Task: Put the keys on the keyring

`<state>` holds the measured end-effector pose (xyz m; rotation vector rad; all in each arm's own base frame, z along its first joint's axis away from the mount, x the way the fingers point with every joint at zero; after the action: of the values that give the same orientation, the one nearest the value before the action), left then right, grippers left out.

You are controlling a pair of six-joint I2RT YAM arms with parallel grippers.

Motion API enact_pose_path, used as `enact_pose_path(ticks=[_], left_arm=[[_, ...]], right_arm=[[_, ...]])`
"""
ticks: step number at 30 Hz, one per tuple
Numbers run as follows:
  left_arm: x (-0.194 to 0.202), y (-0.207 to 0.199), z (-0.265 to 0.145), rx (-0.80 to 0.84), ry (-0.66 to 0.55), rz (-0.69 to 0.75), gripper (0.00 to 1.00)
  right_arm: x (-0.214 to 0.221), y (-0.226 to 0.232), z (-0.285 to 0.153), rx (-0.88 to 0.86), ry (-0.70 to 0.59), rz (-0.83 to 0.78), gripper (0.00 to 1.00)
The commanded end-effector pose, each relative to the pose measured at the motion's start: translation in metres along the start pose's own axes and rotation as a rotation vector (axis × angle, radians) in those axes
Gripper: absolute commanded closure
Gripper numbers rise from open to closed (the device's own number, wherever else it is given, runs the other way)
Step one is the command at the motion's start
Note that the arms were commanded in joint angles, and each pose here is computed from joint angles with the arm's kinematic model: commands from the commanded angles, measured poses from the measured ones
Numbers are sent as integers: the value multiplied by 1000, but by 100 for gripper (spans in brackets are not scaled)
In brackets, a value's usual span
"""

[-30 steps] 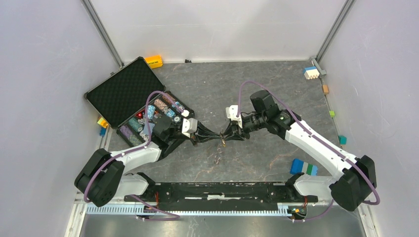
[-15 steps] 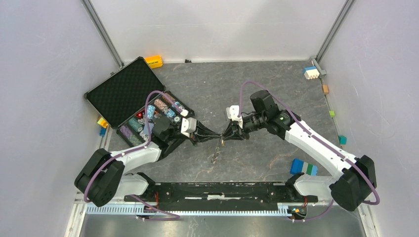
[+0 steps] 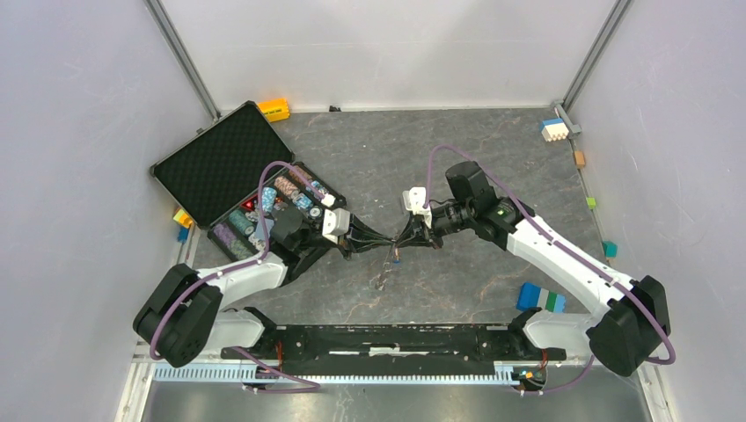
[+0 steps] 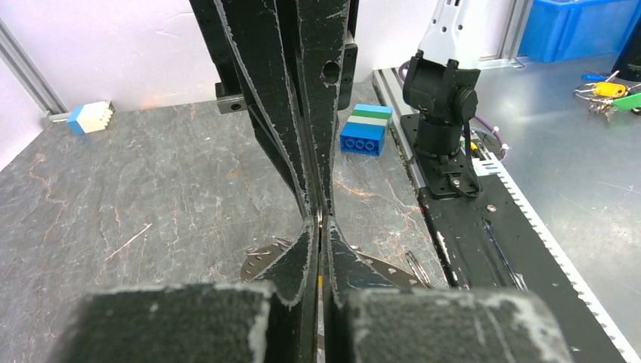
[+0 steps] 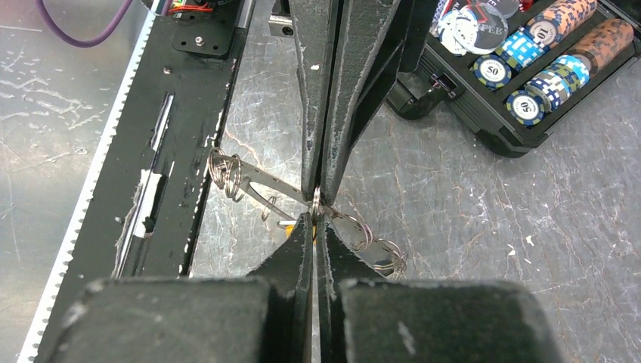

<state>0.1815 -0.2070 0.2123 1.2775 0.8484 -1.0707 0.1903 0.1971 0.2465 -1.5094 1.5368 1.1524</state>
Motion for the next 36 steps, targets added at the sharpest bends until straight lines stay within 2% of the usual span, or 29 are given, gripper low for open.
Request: enact_pose_path(ticks=[1,5,7,13,18,30,36], left_arm=[[-9,3,3,-10,-39,44,98],[-5,5,3,-15,-18,52,97],[-4,7,2,-18,-1,60,92],[-2,13,1,-23,88,79,67],[0,16,-1,-40,140,106,57],[8,19,2,-30,156,123,54],[10,18,5,-17,129,130,58]], right_arm=[[-3,-2,-3,45,-14,-25,100],[-9,-3,-8,96,5,-35,100],[-10,-4,-10,120,35,-27,100],[-13,-4,-8,173,155,-20,100],[-17,-4,-7,208,223,-17,100],[-32,-6,6,248,325,-12,100],[-35,-5,13,242,353,-11,100]])
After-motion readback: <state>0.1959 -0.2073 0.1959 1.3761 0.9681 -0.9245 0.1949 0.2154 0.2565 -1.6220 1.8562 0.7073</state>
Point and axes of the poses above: each gripper's point midway between its finger pads, its own z axis out along the fingers, its own y axis along the line the jaws close on, x = y × z, the point moved 10 cm from there along -z, back along the fingers, and after that the axes turned 11 degrees about z, right-handed, at the moved point
